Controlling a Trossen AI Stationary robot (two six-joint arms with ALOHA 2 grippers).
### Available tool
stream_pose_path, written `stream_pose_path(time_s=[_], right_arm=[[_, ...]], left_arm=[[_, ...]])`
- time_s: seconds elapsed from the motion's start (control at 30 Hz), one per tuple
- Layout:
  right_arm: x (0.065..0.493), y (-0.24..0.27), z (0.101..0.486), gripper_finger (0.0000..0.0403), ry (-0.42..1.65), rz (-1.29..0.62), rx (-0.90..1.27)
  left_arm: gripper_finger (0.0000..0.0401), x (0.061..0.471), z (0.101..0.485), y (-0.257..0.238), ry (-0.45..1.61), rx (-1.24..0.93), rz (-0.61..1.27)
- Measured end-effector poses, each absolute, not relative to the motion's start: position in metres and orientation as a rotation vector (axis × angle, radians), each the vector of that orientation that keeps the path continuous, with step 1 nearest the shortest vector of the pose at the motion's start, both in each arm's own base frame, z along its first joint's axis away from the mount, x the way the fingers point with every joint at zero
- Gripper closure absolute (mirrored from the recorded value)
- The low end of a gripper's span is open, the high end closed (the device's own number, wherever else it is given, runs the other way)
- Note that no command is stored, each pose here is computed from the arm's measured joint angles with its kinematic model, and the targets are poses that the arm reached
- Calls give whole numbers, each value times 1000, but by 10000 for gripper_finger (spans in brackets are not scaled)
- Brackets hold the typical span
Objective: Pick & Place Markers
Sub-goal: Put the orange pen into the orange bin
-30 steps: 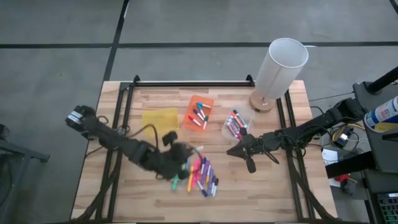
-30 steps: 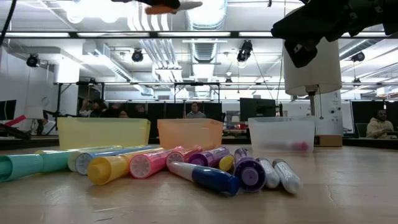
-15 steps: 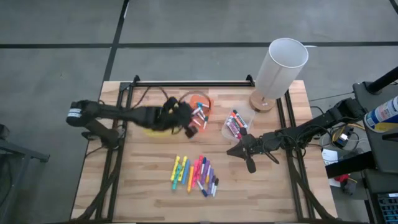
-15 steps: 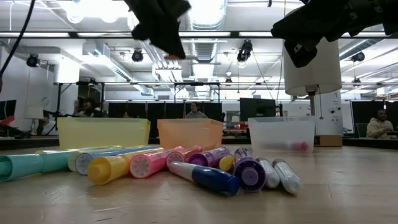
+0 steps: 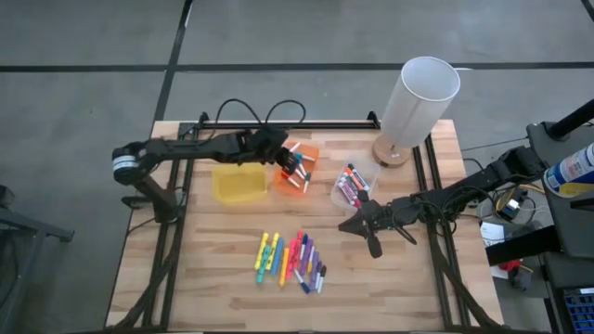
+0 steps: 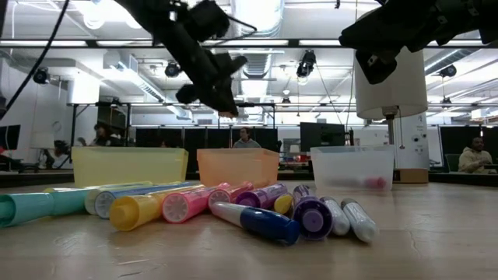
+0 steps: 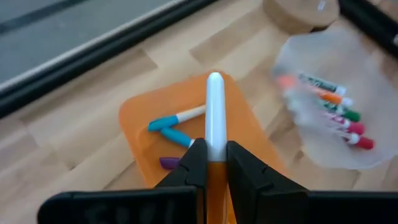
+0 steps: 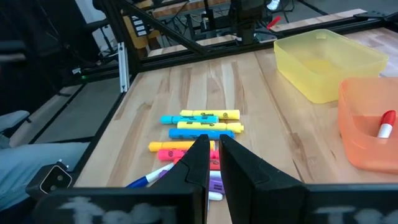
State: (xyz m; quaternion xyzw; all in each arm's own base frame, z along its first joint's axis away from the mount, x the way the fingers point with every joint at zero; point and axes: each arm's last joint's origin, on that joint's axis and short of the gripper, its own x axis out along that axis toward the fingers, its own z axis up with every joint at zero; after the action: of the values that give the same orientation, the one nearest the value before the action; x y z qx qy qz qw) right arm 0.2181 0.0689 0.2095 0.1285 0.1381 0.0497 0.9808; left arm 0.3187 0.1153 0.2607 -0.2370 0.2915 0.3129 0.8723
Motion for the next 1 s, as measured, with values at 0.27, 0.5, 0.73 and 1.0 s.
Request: stream_pose_path(time_s=[0.27,0.5,0.73,1.0], right_arm=[[218,69,210,371,277,99,259],[218,69,210,371,276,99,259],[218,69,210,371,276,99,260],[218,69,210,371,277,99,259]], left_arm=[[369,343,218,128,701,-538,695],[369,362,190,135,765,-595,698],[359,364,182,136,787,-620,710],[288,363,190,135,827,-599,702]])
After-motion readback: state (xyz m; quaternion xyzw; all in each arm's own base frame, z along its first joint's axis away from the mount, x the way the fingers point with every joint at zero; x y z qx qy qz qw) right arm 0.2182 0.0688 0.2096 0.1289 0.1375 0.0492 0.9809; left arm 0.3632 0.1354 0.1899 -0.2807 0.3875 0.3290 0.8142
